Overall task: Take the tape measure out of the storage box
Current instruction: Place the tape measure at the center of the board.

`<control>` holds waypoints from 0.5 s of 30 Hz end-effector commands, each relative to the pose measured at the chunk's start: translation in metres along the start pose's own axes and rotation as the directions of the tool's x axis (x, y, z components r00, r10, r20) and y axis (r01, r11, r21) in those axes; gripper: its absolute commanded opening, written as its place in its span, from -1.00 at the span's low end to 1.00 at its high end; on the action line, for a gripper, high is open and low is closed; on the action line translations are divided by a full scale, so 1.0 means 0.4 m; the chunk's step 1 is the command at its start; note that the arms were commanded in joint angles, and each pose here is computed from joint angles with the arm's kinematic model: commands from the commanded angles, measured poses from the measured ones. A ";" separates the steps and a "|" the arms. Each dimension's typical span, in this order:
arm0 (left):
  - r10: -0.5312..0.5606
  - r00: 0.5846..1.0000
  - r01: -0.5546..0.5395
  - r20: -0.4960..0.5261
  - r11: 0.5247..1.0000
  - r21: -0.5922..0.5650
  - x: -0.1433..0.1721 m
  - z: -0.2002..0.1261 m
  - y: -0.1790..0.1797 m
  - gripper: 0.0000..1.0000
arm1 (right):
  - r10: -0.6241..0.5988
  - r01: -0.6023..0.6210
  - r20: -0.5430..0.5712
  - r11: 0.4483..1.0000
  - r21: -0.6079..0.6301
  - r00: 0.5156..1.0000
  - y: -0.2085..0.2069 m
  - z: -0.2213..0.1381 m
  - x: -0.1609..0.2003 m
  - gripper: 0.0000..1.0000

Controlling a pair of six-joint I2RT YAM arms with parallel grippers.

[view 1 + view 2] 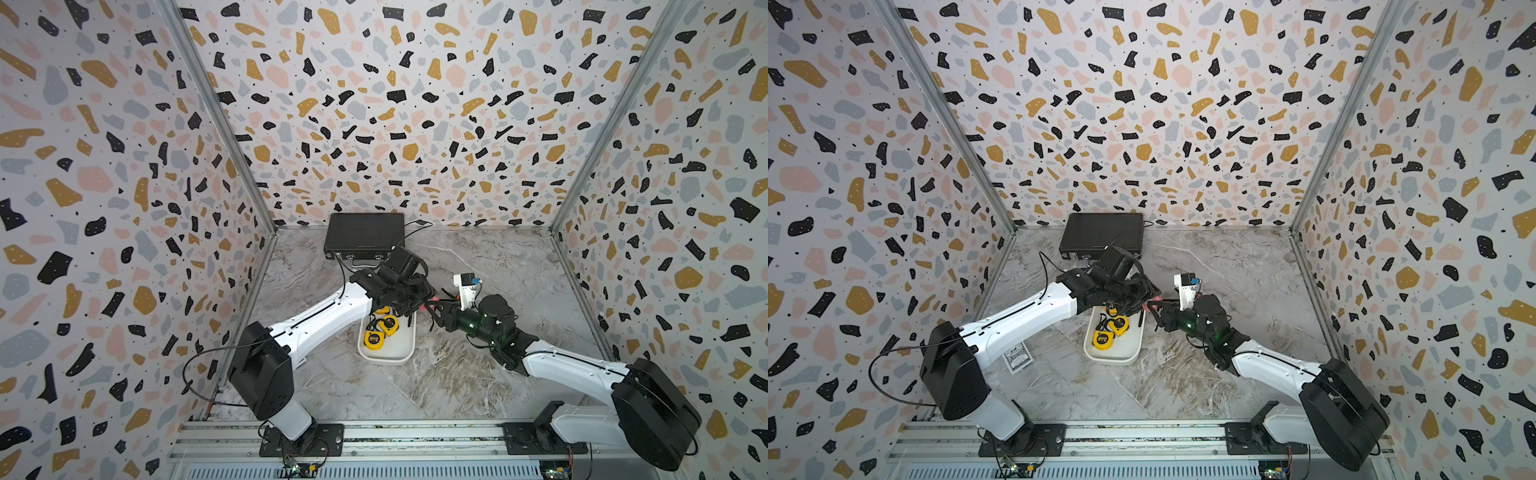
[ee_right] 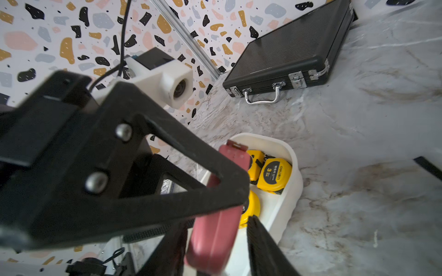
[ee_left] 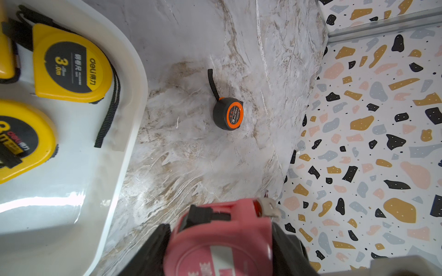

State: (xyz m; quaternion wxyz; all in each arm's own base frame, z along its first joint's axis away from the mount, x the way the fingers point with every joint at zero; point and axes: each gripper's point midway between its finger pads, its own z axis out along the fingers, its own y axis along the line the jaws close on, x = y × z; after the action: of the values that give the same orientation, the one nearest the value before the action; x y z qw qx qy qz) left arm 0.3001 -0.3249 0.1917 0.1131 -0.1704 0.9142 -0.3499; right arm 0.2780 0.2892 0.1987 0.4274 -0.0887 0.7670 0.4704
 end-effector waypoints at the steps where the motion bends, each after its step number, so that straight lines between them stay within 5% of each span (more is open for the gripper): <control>1: 0.006 1.000 -0.006 -0.002 0.997 0.080 0.009 -0.025 -0.044 -0.97 | 0.000 0.000 0.020 1.000 -0.004 1.000 0.001 -0.005 -0.009 -0.36; 5: 0.003 1.000 -0.002 -0.008 0.996 0.091 0.010 -0.019 -0.045 -0.79 | 0.002 -0.002 0.013 1.000 -0.003 1.000 0.002 -0.007 -0.006 -0.68; 8: 0.011 1.000 -0.010 -0.011 0.996 0.094 0.009 -0.013 -0.046 -0.02 | 0.010 -0.010 0.000 1.000 0.008 1.000 -0.004 -0.008 -0.002 -0.81; 13: 0.058 0.998 -0.057 -0.008 0.997 0.058 0.001 -0.009 -0.028 0.94 | 0.081 -0.080 -0.034 0.996 0.042 0.996 -0.056 -0.018 0.002 -0.89; 15: 0.102 0.995 -0.102 0.009 0.995 0.016 -0.011 -0.019 -0.010 1.00 | 0.120 -0.117 -0.050 0.991 0.060 0.992 -0.086 -0.030 0.003 -0.89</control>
State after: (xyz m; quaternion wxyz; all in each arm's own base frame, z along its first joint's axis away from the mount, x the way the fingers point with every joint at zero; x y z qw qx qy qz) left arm 0.2998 -0.3286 0.1916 0.1161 -0.1480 0.9136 -0.3605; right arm 0.2882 0.2703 0.1830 0.3997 -0.0551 0.7872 0.4664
